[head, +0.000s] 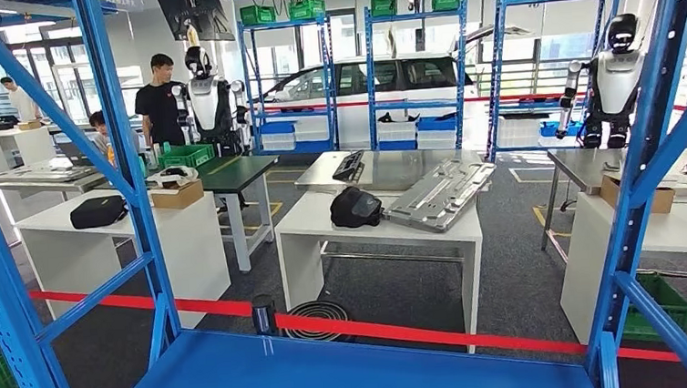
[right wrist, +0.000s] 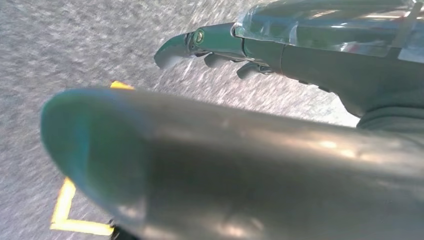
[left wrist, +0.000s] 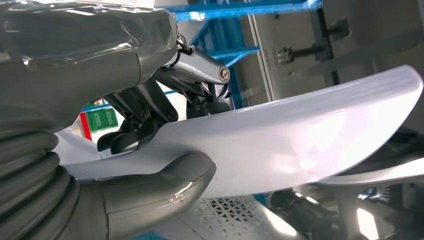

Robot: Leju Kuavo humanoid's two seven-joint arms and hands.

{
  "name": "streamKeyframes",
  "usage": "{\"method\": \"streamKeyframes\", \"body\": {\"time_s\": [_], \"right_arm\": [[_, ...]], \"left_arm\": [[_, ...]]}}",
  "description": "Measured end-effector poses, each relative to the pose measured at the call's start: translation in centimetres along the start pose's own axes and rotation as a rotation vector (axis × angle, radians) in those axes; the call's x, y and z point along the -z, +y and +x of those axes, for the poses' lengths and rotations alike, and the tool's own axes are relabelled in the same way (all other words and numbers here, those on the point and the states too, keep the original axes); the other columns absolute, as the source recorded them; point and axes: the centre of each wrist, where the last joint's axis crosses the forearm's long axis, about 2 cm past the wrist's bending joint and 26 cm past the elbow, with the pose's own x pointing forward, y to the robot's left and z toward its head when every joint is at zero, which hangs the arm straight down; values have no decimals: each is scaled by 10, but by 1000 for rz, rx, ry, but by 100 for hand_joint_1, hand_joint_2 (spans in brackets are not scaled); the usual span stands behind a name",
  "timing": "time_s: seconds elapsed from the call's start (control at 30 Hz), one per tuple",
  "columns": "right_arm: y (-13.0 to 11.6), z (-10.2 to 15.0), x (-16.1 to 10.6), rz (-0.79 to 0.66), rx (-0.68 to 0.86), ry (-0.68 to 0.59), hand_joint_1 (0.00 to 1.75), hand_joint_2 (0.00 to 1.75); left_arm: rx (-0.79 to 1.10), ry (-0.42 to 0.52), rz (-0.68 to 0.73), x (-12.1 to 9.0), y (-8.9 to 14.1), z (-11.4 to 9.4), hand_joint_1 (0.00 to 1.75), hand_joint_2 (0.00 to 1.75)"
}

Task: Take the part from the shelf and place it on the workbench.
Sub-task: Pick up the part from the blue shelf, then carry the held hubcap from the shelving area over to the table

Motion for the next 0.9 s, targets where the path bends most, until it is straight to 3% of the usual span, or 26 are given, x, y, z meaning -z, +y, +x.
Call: {"method": "streamKeyframes", "body": {"time_s": [0.9], "right_arm": [[-8, -3, -2, 2, 9, -44, 0, 0]], "left_arm": [[79, 38, -2, -1, 3, 2, 175, 175]]}}
